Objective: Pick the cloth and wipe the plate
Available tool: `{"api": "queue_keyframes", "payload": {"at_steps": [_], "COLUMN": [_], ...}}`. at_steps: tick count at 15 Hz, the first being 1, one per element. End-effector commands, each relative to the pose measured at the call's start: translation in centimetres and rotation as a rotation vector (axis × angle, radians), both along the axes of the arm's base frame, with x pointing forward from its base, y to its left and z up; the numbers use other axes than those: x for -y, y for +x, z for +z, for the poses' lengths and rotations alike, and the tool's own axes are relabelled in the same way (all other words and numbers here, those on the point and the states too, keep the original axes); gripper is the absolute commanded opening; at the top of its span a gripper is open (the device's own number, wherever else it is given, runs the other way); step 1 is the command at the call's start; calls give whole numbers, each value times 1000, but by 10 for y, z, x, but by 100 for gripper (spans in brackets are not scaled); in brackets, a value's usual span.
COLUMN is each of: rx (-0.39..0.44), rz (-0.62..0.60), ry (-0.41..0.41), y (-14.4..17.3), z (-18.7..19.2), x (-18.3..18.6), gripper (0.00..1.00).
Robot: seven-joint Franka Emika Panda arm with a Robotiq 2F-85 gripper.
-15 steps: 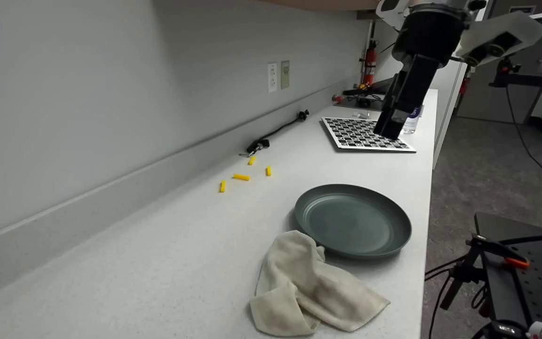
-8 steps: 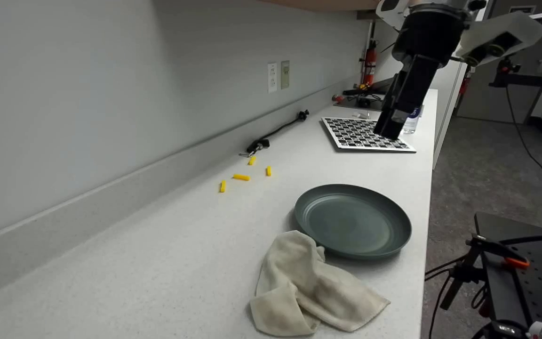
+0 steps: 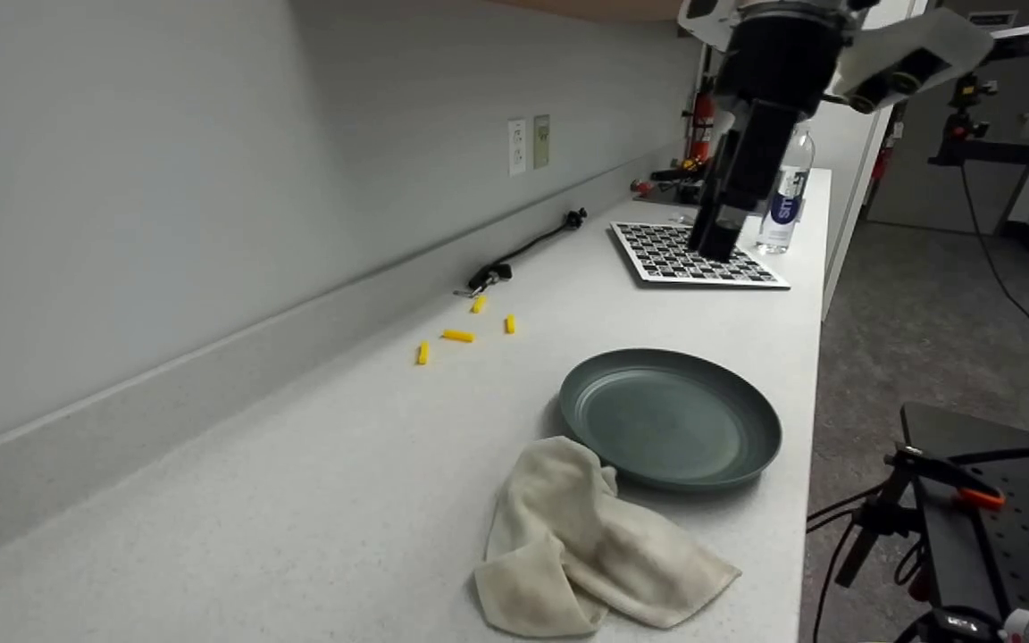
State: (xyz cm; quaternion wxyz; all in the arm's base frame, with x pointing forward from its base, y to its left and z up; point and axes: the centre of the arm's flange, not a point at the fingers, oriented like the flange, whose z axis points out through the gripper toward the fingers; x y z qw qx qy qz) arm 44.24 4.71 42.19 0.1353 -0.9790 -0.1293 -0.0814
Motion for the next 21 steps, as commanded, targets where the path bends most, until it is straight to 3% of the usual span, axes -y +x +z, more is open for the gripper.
{"api": "queue_keyframes", "payload": {"at_steps": [1, 3, 4, 7, 14, 21], "rx": [-78, -127, -70, -107, -121, -208], "rz": [52, 48, 50, 49, 61, 197], "ry": [-31, -71, -31, -58, -66, -117], "y": [88, 118, 61, 89, 97, 97], "z": [8, 4, -5, -16, -20, -83], "x": [-25, -41, -30, -41, -44, -105], "gripper": [100, 100, 100, 100, 100, 100]}}
